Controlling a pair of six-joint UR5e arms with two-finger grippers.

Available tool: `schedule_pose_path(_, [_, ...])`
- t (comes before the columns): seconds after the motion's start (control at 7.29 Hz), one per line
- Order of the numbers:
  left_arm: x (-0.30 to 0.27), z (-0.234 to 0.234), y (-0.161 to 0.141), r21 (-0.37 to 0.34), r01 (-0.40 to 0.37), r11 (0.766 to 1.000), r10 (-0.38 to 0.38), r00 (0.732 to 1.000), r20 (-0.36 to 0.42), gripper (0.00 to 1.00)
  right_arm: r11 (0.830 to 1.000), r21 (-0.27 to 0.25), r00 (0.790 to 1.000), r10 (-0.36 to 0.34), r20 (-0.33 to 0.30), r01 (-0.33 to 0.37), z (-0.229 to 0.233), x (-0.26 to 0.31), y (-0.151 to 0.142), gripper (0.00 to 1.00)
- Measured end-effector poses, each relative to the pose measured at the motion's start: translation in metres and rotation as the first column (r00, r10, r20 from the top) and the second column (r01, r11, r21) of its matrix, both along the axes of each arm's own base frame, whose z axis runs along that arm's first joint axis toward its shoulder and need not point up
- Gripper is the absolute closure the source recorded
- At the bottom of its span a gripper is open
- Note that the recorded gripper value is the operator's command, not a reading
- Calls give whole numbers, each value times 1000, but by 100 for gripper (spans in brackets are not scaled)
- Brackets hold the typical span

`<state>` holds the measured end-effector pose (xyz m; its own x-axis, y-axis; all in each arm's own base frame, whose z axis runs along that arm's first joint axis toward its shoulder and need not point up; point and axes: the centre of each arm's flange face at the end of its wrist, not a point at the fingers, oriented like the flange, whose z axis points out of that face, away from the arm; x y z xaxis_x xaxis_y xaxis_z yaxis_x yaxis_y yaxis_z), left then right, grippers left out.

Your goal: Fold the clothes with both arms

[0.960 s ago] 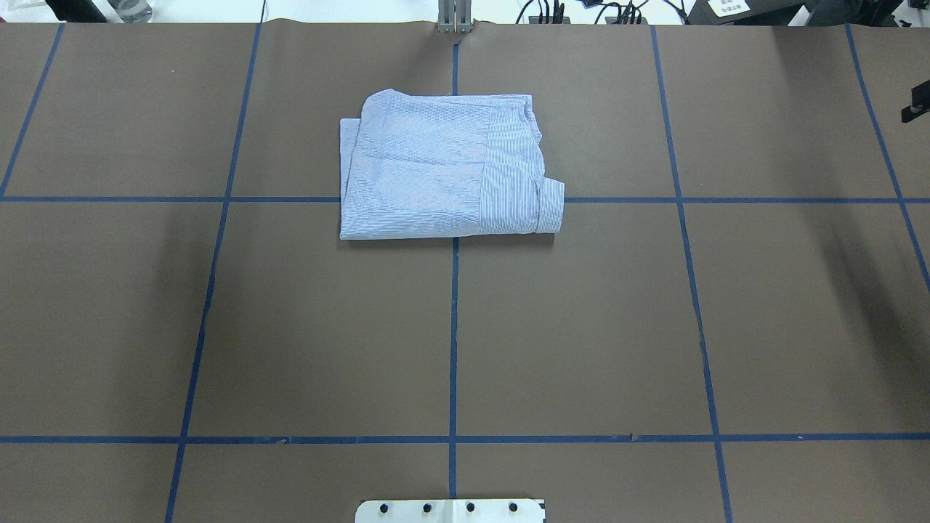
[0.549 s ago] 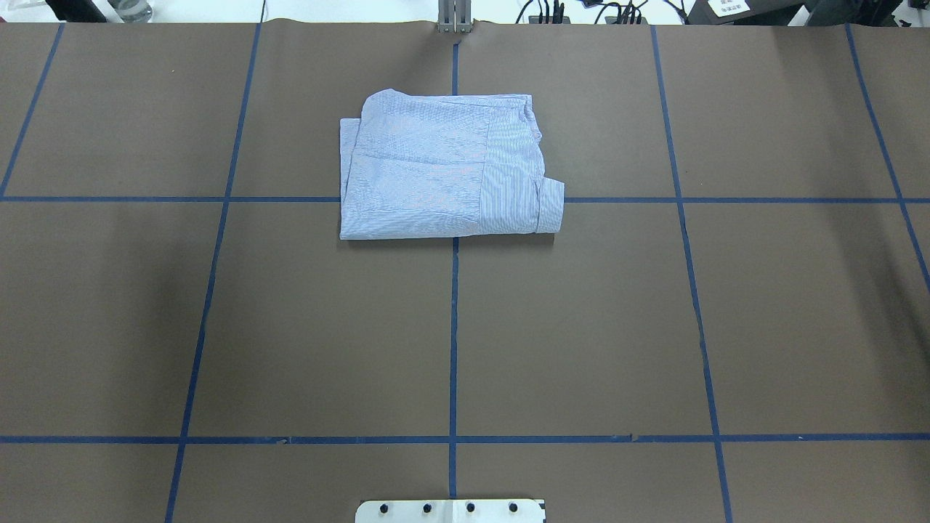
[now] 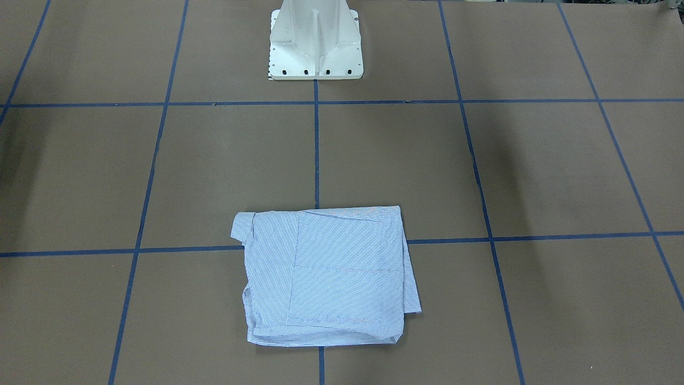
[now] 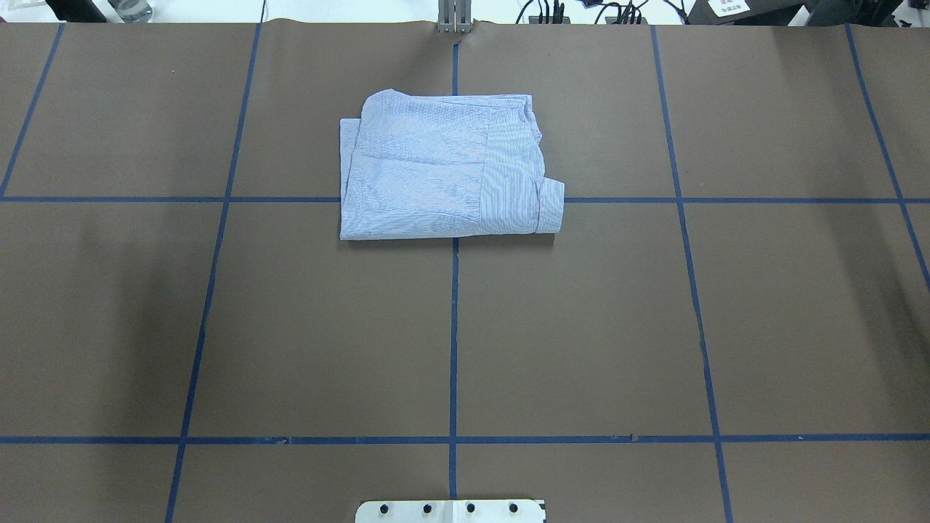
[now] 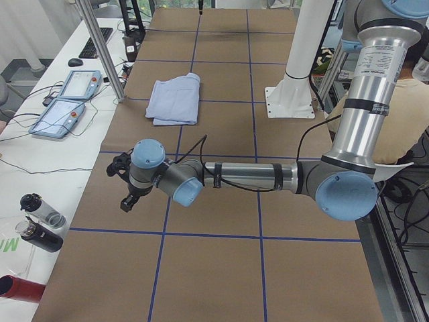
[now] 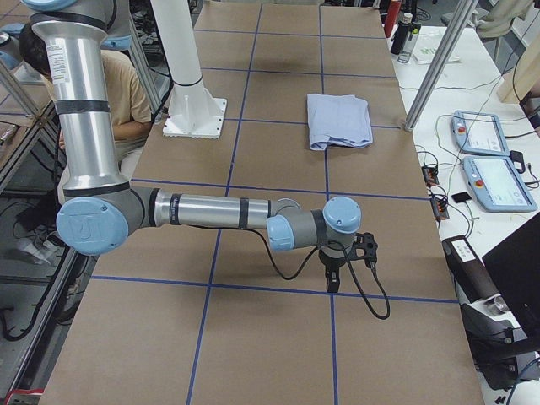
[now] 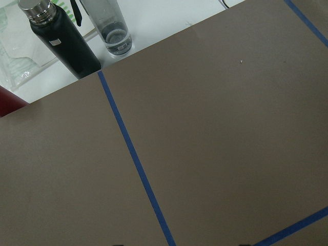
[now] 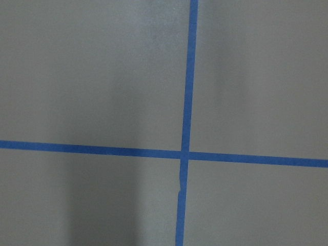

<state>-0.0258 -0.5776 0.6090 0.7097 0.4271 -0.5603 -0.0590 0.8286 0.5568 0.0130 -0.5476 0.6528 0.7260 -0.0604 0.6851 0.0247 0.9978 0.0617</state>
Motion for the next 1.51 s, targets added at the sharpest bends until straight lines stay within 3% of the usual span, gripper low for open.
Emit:
schedule_pose_path(0.27, [2, -3, 28, 22, -30, 999, 31, 999, -42, 1, 1000, 9, 999, -19, 45, 19, -6, -3, 4, 0])
schedule_pose_path(0.69, [3, -11, 20, 42, -7, 999, 7, 1000, 2, 0, 1000, -5, 998, -17, 54, 17, -2, -5, 13, 0])
schedule_pose_path(1.23, [8, 3, 14, -76, -23, 997, 21, 999, -29, 0, 1000, 9, 999, -16, 50, 16, -15, -2, 7, 0])
schedule_pose_path(1.51, [10, -7, 9, -120, -39, 992, 33, 998, -52, 0, 999, -52, 999, 19, 39, -17, -41, 15, 4, 0])
